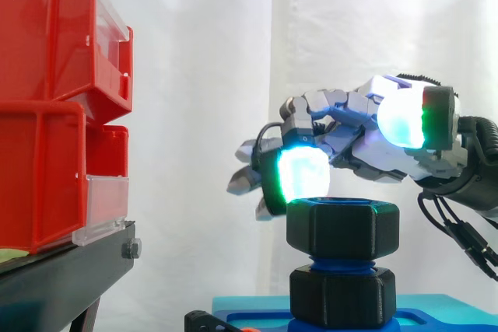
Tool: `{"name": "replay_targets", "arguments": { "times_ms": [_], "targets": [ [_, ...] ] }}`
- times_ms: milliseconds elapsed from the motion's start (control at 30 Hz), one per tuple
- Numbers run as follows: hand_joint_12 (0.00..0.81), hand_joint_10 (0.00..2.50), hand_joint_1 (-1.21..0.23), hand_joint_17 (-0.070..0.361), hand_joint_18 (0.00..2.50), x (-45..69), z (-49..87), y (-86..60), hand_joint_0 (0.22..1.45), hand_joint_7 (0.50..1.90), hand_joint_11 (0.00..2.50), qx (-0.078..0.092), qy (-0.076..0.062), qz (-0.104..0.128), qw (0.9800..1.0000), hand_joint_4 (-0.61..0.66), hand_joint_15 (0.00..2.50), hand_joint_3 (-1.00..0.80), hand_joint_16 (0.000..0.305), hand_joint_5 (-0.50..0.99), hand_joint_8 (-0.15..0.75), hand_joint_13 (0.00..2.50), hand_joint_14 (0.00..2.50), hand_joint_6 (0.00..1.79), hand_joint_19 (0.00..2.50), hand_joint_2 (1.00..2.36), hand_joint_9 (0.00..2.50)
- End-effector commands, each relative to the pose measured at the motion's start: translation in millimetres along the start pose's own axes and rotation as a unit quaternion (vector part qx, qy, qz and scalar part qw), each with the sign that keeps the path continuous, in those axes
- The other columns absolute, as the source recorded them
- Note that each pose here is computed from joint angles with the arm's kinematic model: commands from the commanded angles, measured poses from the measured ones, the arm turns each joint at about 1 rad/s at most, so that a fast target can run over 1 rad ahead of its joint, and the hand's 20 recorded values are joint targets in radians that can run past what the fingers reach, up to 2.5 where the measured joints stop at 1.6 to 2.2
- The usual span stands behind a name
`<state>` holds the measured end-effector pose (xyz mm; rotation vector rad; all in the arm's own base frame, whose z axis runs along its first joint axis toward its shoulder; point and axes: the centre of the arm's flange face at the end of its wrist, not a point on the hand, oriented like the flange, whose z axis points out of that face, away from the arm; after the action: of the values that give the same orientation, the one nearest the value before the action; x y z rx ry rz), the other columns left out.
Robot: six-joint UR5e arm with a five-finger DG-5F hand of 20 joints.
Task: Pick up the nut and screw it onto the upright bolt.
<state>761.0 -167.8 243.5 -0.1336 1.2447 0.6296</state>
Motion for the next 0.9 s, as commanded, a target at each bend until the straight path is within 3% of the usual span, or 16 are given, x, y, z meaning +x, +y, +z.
{"name": "replay_targets", "arguments": {
  "times_ms": [0,167,300,400,667,867],
  "targets": [
    [0.309,0.0,-0.17,0.079,0.21,-3.3,2.8,0.1,0.47,1.08,0.0,-0.008,-0.012,-0.003,0.9999,0.26,0.0,-0.5,0.035,-0.12,0.266,0.52,0.0,0.5,0.0,1.0,0.82],
    [0.322,0.0,-0.16,0.087,0.16,-4.5,5.4,2.1,0.46,0.86,0.0,-0.02,-0.017,-0.005,0.9996,0.23,0.0,-0.5,0.039,-0.16,0.256,0.47,0.0,0.5,0.0,1.0,0.71],
    [0.326,0.0,-0.16,0.09,0.14,1.7,10.9,9.7,0.46,0.8,0.0,-0.028,-0.013,0.002,0.9995,0.22,0.0,-0.5,0.04,-0.17,0.253,0.44,0.0,0.5,0.0,1.0,0.66],
    [0.326,0.0,-0.16,0.091,0.13,4.1,13.2,12.7,0.46,0.8,0.0,-0.027,-0.011,0.004,0.9996,0.22,0.0,-0.5,0.04,-0.17,0.252,0.43,0.0,0.5,0.0,1.0,0.65],
    [0.328,0.0,-0.15,0.092,0.12,18.6,19.9,27.4,0.46,0.82,0.0,-0.021,0.015,0.025,0.9994,0.23,0.0,-0.5,0.041,-0.16,0.256,0.42,0.0,0.5,0.0,1.0,0.65],
    [0.332,0.0,-0.14,0.093,0.12,22.7,24.6,33.5,0.46,0.82,0.0,-0.02,0.017,0.03,0.9992,0.23,0.0,-0.5,0.041,-0.16,0.26,0.41,0.0,0.5,0.0,1.0,0.63]
  ]
}}
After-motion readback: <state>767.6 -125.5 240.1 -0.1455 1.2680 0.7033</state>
